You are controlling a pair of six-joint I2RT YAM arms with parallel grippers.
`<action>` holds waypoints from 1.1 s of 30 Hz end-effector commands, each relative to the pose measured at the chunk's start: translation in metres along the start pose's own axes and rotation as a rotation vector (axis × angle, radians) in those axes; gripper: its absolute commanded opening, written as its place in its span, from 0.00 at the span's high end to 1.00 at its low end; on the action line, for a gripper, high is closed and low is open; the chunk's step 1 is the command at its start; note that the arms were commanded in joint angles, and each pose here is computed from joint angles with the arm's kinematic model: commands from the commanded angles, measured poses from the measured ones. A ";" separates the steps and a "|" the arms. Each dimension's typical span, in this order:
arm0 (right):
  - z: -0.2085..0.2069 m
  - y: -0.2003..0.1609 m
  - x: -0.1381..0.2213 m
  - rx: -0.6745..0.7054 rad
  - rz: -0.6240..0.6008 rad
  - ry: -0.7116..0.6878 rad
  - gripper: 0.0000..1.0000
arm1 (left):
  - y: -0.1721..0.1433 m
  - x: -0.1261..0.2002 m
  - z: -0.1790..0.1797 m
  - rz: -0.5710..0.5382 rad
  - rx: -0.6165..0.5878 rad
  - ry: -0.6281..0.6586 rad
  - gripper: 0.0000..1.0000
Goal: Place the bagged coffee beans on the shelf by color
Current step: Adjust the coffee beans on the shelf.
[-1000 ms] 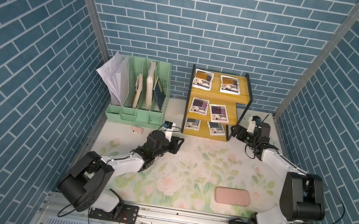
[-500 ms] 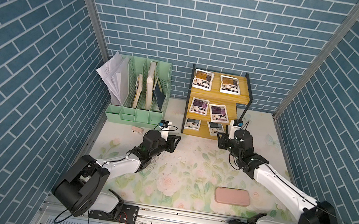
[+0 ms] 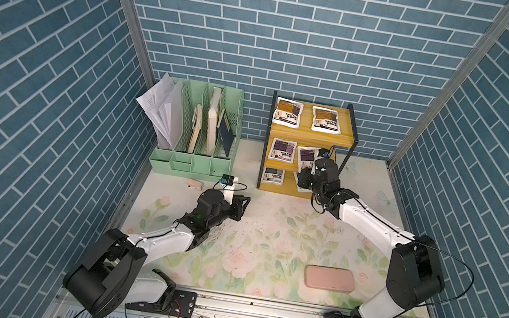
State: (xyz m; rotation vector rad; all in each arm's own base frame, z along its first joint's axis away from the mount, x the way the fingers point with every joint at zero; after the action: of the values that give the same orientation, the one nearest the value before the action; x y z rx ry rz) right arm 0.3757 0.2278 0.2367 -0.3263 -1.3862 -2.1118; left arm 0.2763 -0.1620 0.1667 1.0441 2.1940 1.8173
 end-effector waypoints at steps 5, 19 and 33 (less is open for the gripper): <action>0.005 0.000 -0.006 -0.024 0.004 -0.004 0.73 | -0.001 0.002 0.005 0.007 -0.020 0.020 0.64; 0.014 0.017 -0.008 -0.015 -0.026 -0.002 0.68 | -0.002 0.003 0.007 0.009 -0.013 0.012 0.64; -0.024 -0.014 0.125 -0.054 -0.116 0.160 0.42 | 0.018 0.023 0.001 -0.089 0.038 -0.003 0.30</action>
State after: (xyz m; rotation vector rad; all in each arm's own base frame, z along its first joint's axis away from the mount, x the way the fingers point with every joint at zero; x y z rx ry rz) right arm 0.2892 0.1813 0.2812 -0.0967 -1.3048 -2.2008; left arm 0.2711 -0.1523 0.1841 0.9774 2.2158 1.7781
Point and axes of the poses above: each gripper's point midway between its finger pads, its own x axis back along the fingers, its own z axis along the line the jaws close on, y = z × x, the point moved 7 cm from there along x, back along the fingers, and after that the axes turned 9 degrees about -x, right-handed, at the moved point
